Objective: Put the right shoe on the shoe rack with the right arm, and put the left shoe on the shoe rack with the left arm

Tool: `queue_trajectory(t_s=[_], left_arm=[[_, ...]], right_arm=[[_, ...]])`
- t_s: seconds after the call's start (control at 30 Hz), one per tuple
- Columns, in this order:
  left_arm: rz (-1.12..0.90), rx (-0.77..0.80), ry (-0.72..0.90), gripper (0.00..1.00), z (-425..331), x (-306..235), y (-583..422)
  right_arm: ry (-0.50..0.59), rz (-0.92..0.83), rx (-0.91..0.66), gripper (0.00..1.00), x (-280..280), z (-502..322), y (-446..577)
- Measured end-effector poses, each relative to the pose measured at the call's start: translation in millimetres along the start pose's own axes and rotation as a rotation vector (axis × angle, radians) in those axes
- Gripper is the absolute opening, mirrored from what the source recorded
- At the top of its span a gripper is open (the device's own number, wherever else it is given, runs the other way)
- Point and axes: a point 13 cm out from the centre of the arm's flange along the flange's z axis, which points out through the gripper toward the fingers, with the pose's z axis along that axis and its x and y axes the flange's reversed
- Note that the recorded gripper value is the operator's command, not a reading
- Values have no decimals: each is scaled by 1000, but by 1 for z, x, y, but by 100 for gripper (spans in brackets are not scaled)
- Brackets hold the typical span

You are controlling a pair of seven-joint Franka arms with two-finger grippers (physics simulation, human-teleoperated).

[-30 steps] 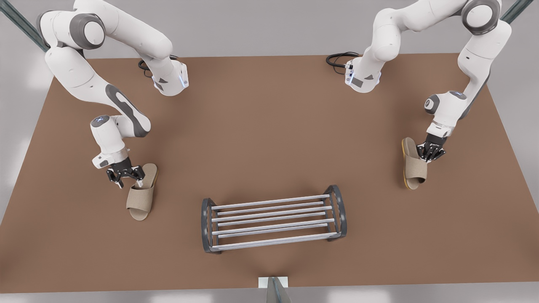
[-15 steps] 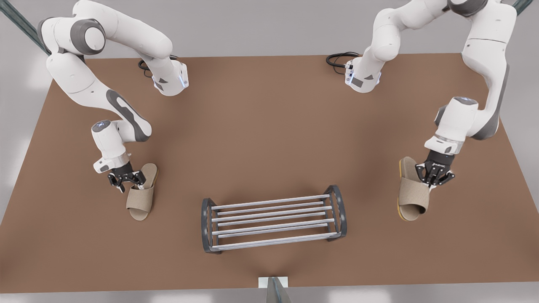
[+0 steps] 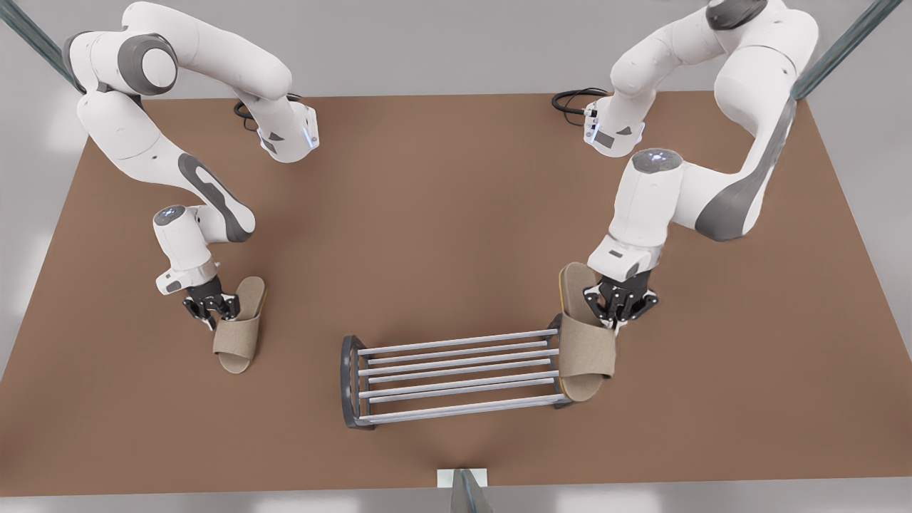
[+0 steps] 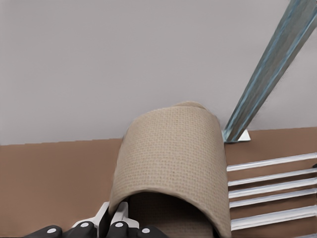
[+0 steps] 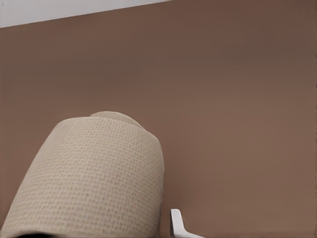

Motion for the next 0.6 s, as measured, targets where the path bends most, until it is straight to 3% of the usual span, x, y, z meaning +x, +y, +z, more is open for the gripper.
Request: queue_trajectory(t_s=[0.2,0.27,0.3,0.6], left_arm=[[-66,-168,42,21,40,28,-65],[-98,-201,50,21,51,37,-71],[-111,-216,51,21,58,42,-75],[-189,-234,62,21,108,79,-104]], right_arm=[[-1,22,-1,46,-1,0,1],[-1,31,-1,26,-1,0,1],[-2,35,-1,21,-2,-1,1],[-45,88,15,21,-32,-7,-10]])
